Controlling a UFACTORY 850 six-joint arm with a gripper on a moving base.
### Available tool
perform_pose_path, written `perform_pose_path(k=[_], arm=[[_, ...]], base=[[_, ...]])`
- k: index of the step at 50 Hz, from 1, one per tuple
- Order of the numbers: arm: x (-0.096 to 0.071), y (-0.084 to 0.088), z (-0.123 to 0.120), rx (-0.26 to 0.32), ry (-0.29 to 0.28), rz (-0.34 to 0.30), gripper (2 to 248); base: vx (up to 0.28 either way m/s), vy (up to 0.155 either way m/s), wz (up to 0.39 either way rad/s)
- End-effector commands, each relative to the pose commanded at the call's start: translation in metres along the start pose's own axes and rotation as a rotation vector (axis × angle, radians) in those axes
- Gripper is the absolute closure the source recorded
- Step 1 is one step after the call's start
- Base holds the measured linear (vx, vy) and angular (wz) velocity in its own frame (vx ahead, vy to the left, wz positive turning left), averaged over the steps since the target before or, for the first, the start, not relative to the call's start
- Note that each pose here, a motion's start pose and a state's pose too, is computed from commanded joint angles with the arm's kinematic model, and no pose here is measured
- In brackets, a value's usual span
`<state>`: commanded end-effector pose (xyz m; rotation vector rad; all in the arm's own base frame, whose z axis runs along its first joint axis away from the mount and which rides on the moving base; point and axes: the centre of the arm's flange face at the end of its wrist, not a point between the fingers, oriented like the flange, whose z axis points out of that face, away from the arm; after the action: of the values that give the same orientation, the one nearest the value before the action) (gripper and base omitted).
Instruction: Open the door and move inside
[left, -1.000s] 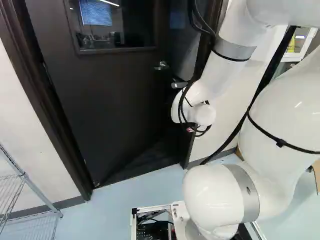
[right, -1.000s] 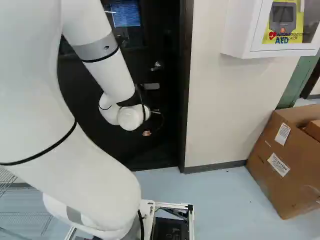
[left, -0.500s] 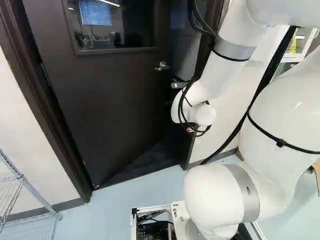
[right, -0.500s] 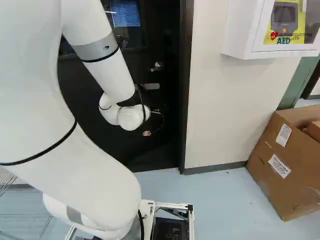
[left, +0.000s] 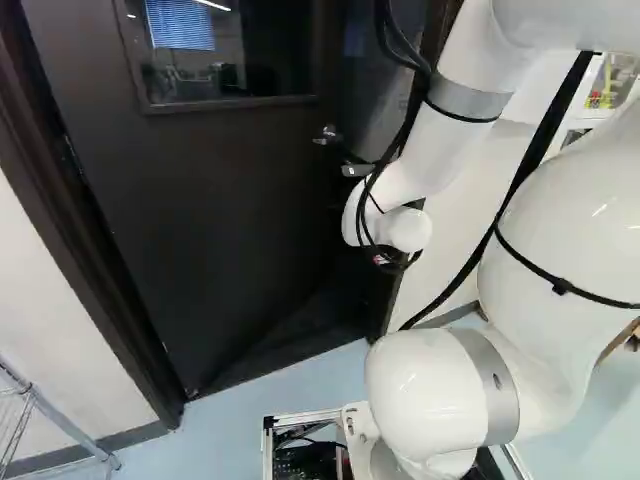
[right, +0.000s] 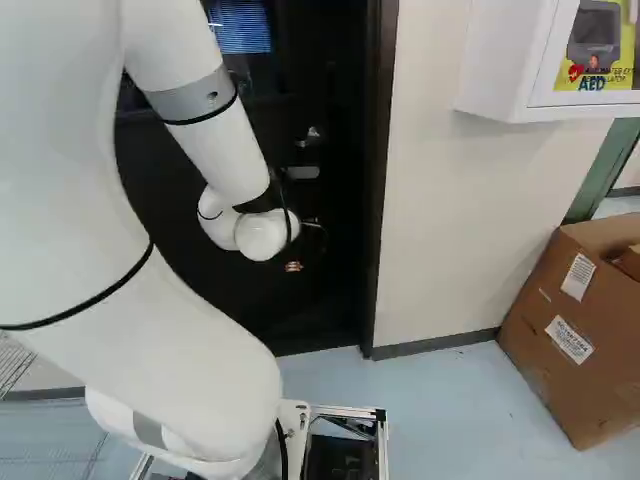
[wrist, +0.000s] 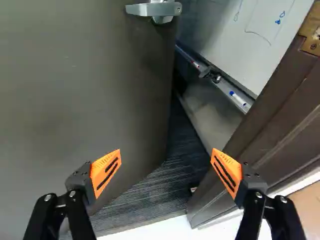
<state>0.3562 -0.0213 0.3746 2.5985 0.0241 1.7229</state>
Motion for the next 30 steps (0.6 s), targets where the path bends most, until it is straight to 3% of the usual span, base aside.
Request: perform_pose_path(k=[30], arm=[[0.0000, 0.0000, 0.0000, 0.000, 0.000, 0.000, 3]], base=[[0.110, 0.077, -0.288]])
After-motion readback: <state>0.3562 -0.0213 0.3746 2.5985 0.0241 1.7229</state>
